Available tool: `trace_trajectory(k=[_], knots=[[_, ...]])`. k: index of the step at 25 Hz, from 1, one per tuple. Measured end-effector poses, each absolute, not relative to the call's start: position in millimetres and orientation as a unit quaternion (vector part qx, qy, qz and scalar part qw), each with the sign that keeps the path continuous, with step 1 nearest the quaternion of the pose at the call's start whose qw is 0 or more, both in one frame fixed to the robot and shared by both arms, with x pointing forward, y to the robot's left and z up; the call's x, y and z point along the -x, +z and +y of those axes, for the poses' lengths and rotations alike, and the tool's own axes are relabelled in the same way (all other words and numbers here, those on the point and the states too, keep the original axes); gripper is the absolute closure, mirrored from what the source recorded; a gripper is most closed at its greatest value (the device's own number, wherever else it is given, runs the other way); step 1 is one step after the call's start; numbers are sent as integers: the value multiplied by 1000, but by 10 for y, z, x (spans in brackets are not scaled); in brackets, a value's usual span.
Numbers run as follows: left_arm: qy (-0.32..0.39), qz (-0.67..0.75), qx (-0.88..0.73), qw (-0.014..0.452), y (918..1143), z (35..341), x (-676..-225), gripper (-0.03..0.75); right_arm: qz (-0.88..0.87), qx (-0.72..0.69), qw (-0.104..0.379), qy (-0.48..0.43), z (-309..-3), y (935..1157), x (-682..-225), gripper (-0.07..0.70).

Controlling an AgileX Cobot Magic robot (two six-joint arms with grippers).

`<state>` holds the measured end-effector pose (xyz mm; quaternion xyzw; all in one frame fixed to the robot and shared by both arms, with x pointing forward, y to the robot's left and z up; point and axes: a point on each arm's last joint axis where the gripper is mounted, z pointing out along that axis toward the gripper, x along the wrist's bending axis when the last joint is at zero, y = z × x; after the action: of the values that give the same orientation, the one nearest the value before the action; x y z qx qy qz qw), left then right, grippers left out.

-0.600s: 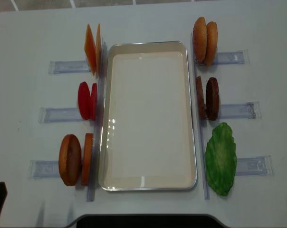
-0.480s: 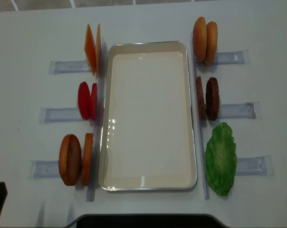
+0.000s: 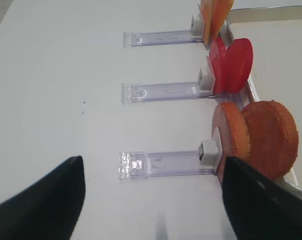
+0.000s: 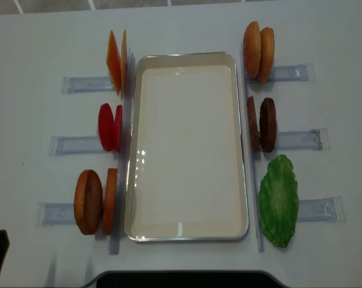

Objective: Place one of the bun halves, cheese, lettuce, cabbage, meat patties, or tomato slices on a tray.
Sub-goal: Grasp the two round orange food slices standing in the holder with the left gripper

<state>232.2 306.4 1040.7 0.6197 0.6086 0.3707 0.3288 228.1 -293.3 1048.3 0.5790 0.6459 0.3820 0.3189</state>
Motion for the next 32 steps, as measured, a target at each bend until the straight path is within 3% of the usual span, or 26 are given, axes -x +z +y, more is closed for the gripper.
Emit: trace_trajectory(k=[10,20,27,32], knots=[[319,637,-643,281,10534,3062,-2485,55,646,-579,319,382,-2933,10483,-2281,94],[213,680,-669,209,10723,3021,-3074,55,646,-579,319,382,-2933,10483,-2281,94],[123,703,-690,120,10630,3010,-3539,55,646,-579,319,382,-2933,10483,-2281,94],[88,708,-696,84,10568,3008,-3824,55,646,-579,319,382,-2933,10483,-2281,94]])
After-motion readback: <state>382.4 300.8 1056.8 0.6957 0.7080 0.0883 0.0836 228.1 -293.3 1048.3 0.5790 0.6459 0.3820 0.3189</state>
